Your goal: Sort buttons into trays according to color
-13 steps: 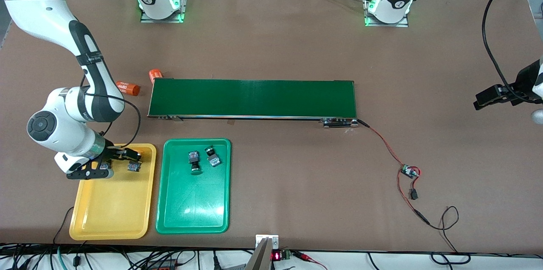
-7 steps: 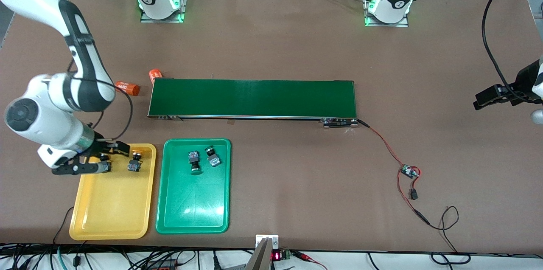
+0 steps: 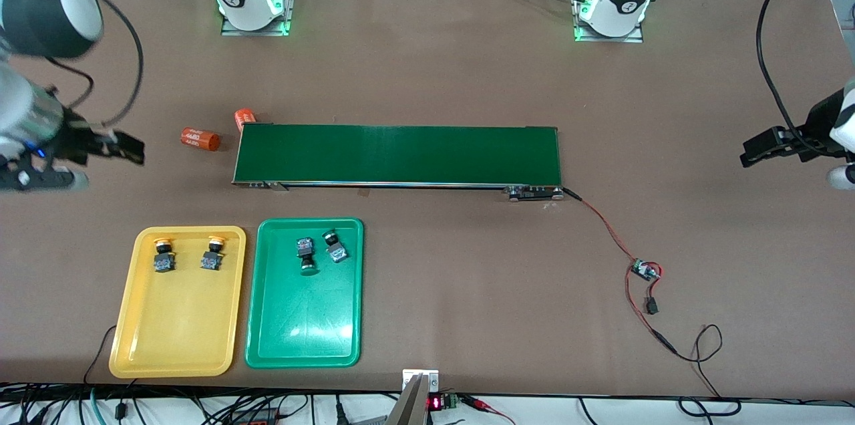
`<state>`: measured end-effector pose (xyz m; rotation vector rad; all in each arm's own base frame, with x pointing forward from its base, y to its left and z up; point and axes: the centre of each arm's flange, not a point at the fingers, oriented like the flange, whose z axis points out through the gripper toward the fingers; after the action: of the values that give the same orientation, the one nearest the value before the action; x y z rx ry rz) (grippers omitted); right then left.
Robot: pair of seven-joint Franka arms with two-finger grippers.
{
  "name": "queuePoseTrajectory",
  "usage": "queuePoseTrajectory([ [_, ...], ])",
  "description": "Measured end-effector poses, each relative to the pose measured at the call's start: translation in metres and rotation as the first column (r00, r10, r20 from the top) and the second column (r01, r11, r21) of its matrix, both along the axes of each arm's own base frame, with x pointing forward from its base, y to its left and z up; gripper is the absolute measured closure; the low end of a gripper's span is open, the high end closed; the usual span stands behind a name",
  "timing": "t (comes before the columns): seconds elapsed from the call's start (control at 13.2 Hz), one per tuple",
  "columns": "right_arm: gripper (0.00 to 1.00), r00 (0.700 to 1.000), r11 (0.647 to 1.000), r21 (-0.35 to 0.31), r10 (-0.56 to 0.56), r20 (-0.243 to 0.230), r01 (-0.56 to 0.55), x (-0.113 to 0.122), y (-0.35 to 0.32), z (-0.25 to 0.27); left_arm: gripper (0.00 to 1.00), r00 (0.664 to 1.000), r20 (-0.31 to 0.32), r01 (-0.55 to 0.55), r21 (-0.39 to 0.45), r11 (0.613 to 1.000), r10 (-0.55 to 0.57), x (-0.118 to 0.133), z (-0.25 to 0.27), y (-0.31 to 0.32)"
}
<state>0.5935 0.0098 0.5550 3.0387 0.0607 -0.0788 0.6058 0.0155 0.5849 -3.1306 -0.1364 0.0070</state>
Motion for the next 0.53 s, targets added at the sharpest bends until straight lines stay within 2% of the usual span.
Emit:
queuePoseTrajectory([
  [0.15, 0.00, 1.000, 1.000, -0.011, -0.005, 0.018, 0.006, -0.022, 0.000, 0.028, 0.00, 1.000, -0.019, 0.015, -0.001, 1.000, -0.015, -0.008, 0.008, -0.009],
  [0.38, 0.00, 0.999, 0.999, -0.012, -0.032, 0.031, 0.033, -0.046, -0.012, 0.042, 0.00, 1.000, -0.026, 0.007, 0.000, 1.000, -0.007, -0.014, 0.013, -0.004],
  [0.53, 0.00, 1.000, 0.999, 0.040, -0.022, 0.011, 0.021, -0.050, -0.023, 0.034, 0.00, 1.000, -0.025, 0.004, 0.000, 1.000, -0.004, -0.014, 0.013, -0.003],
])
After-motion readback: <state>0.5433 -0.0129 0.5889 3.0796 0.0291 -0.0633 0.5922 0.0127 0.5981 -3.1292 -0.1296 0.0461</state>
